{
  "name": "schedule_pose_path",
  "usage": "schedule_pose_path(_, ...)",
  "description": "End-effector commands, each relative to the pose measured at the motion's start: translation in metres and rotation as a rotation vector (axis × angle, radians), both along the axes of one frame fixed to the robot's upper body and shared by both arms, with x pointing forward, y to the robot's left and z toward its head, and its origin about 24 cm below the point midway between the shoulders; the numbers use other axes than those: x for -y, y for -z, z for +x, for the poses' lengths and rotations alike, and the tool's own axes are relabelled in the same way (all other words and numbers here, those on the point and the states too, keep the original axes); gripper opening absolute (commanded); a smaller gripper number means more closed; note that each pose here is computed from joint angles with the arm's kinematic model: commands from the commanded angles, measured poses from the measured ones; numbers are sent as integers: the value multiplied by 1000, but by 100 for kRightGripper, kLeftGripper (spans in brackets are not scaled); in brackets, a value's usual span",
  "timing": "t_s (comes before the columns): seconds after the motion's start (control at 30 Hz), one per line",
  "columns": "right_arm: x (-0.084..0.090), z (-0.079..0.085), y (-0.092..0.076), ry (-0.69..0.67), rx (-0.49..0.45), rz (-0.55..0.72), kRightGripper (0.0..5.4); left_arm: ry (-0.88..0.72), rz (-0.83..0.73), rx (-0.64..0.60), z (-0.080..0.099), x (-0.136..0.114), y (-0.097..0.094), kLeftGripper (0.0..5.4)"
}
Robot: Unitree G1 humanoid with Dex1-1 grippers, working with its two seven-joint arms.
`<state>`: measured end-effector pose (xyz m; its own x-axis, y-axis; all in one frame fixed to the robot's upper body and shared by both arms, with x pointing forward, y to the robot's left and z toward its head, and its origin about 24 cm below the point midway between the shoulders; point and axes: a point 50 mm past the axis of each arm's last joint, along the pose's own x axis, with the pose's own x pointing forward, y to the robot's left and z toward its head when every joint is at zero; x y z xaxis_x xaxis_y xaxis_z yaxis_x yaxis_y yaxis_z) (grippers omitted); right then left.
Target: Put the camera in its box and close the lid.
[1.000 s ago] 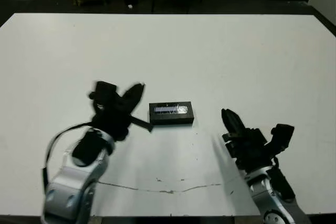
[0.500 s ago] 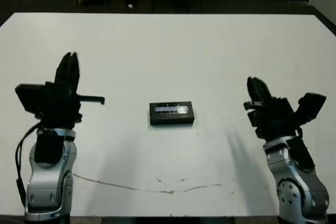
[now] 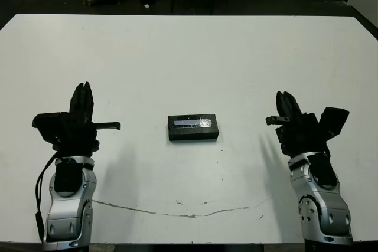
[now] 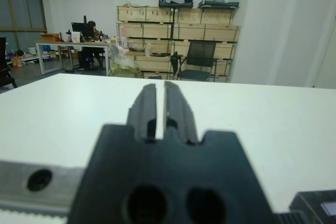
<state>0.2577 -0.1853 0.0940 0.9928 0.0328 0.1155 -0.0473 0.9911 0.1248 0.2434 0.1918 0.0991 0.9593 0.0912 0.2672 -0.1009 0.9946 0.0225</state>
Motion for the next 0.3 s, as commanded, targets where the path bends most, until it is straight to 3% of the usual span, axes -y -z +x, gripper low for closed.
schedule_pose_path(0.03,0,1,4,-4,-28,-16,0,11,1,-66,-1,2,11,2)
schedule_pose_path(0.3,-3,0,6,-16,-38,-53,0,51,33,-132,-2,7,10,2)
